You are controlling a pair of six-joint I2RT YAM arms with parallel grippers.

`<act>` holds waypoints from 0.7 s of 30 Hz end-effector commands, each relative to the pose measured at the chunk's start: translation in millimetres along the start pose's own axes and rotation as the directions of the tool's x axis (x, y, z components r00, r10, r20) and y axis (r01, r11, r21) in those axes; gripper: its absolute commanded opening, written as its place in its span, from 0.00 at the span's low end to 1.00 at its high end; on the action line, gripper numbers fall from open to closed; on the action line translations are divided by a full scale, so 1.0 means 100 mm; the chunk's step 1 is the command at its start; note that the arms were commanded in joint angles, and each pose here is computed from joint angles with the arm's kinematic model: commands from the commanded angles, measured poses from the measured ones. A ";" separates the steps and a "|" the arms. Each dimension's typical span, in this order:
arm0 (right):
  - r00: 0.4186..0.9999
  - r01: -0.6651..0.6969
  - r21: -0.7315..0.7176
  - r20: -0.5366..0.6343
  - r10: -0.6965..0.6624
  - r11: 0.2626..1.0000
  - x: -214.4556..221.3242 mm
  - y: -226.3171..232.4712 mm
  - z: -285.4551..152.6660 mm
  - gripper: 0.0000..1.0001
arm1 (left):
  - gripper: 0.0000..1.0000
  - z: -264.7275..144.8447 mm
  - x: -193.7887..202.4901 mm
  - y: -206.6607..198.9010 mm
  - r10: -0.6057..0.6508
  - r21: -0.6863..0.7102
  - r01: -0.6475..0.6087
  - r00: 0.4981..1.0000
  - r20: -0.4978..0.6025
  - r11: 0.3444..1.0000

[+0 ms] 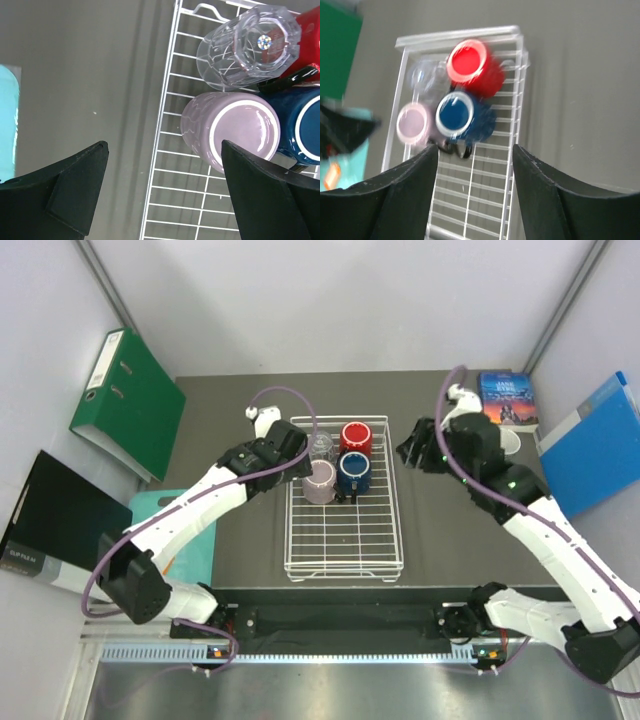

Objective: Unload the cups from the dish rack

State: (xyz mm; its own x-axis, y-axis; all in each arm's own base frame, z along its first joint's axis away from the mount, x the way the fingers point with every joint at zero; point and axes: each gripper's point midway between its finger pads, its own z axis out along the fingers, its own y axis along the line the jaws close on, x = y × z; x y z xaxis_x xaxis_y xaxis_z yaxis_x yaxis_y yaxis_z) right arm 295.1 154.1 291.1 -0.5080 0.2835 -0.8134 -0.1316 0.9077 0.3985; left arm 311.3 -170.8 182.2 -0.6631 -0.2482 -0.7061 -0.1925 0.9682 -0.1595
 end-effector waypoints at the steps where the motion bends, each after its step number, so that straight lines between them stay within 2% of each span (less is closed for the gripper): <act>1: 0.990 0.137 -0.080 0.050 -0.133 0.987 0.11 0.19 -0.11 0.62 | 0.99 -0.10 -0.26 -0.12 0.045 0.045 -0.048 0.997 0.067 0.998; 7: 0.990 0.140 -0.114 0.030 -0.138 0.984 0.30 0.21 -0.12 0.63 | 0.99 -0.02 -0.26 -0.38 -0.086 0.077 0.082 0.995 0.045 0.994; 14: 0.989 0.148 -0.124 0.013 -0.148 0.981 0.37 0.22 -0.15 0.68 | 0.99 -0.01 -0.12 -0.76 -0.036 0.043 0.035 0.999 0.029 0.998; 21: 0.988 0.151 -0.130 0.001 -0.152 0.980 0.43 0.21 -0.15 0.68 | 0.99 0.15 0.06 -0.76 -0.126 -0.035 0.126 0.992 0.002 0.991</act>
State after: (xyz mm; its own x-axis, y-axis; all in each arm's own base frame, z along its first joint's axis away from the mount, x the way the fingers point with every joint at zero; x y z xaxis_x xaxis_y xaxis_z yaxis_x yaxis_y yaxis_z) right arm 260.7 176.8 257.9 -0.5257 0.1372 -0.8395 -0.2780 0.9050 0.3221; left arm 329.3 -254.9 179.0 -0.6738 -0.2806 -0.6836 -0.1880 0.9598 -0.2087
